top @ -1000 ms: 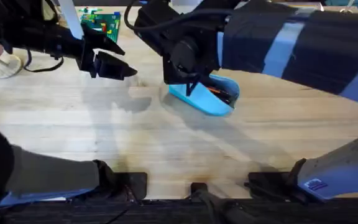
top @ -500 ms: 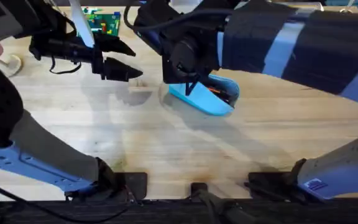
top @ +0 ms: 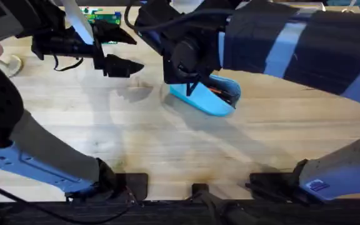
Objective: Unzip the bag, pick up the pens from the table one at a time and place them inside, then zip the bag closed.
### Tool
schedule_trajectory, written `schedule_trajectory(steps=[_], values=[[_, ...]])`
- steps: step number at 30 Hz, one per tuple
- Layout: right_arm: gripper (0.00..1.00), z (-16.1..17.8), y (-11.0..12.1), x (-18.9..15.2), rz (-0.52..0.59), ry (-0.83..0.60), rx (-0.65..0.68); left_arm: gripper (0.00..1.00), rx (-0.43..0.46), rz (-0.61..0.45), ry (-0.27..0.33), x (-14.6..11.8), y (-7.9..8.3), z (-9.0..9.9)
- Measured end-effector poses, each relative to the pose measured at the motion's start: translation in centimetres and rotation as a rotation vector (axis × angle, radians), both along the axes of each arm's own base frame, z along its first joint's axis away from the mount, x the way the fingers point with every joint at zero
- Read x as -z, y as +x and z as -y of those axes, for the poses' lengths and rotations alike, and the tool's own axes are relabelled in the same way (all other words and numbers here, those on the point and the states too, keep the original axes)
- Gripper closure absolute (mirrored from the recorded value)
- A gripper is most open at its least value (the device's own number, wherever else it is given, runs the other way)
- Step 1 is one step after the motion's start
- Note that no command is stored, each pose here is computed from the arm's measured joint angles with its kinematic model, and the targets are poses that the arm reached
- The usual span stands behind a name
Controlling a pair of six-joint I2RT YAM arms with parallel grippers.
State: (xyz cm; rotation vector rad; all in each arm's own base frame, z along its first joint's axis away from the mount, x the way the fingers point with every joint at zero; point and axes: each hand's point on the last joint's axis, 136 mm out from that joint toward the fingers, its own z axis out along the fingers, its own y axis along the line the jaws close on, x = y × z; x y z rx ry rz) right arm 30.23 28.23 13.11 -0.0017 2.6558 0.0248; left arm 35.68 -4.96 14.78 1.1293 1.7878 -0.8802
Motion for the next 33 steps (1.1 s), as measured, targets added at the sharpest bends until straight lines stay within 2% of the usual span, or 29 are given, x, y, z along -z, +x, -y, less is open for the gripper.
schedule_trajectory(steps=[8, 13, 24, 28, 33], values=[[0.969, 0.0, 0.0, 0.0, 0.000, 0.000, 0.000, 0.010, 0.047, 0.123, -0.030, -1.0, 0.1, 0.5], [0.969, 0.0, 0.0, 0.0, 0.000, 0.000, 0.000, 0.009, 0.078, 0.154, -0.063, -1.2, 0.2, 1.5], [0.969, 0.0, 0.0, 0.0, 0.000, 0.000, 0.000, 0.010, 0.169, 0.115, -0.151, 0.8, 0.2, 5.1], [0.968, 0.0, 0.0, 0.0, 0.000, 0.000, 0.000, 0.010, 0.179, 0.077, -0.192, 2.0, 0.2, 5.8], [0.969, 0.0, 0.0, 0.0, 0.000, 0.000, 0.000, 0.010, 0.199, 0.053, -0.209, 2.9, 0.0, 6.6]])
